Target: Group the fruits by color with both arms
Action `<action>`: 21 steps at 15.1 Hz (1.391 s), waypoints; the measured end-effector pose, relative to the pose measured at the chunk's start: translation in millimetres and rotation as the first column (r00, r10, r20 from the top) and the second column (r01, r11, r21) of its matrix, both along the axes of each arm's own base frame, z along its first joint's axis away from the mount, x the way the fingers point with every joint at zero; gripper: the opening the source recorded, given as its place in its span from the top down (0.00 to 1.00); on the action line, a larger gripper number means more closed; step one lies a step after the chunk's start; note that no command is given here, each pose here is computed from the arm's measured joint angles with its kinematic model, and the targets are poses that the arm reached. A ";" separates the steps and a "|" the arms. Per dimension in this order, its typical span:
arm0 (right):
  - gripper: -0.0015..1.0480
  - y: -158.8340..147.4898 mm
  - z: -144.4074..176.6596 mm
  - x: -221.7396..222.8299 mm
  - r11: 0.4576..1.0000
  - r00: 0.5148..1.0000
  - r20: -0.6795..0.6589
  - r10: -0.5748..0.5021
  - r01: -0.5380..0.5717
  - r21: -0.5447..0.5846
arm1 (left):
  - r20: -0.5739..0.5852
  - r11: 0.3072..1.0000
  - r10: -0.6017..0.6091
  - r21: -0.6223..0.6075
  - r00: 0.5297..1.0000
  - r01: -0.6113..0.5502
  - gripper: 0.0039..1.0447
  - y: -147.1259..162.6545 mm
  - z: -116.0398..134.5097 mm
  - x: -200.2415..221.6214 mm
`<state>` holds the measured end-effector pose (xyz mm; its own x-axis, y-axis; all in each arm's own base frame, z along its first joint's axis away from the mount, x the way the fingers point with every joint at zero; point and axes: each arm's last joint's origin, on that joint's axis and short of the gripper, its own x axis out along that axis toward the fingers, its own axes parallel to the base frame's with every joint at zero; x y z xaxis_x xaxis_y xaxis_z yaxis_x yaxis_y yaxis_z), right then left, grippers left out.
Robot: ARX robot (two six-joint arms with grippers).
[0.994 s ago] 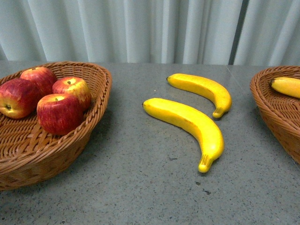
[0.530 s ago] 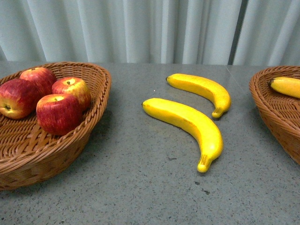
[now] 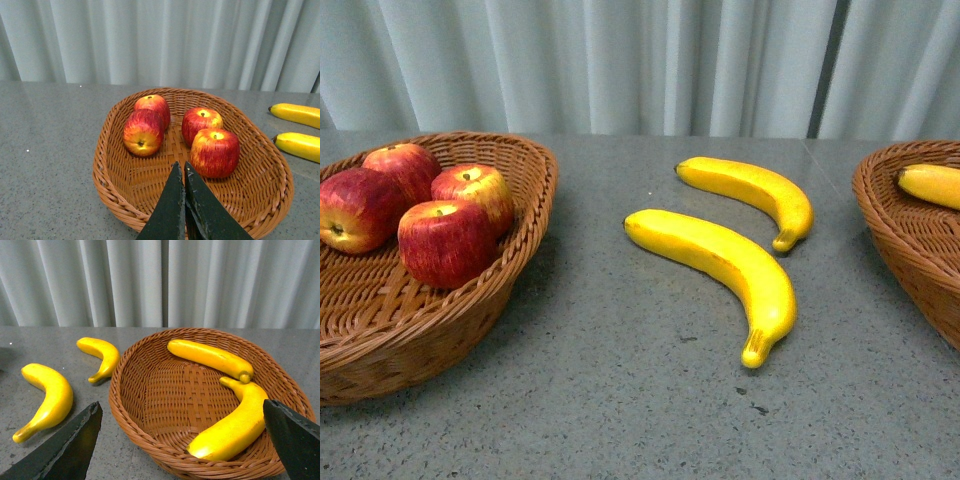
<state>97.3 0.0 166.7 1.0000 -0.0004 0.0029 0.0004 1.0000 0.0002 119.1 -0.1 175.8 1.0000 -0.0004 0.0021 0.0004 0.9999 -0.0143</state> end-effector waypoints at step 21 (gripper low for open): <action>0.06 0.0 0.0 0.0 1.000 1.000 0.000 0.000 0.000 0.000 | -0.003 1.000 0.000 0.002 1.000 0.000 0.99 0.0 -8.8 -21.5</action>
<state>97.3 0.0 166.7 1.0000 0.0000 0.0029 0.0000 1.0000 0.0002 97.6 0.0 167.0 1.0000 0.0000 -0.0006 0.0000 0.9999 -0.0128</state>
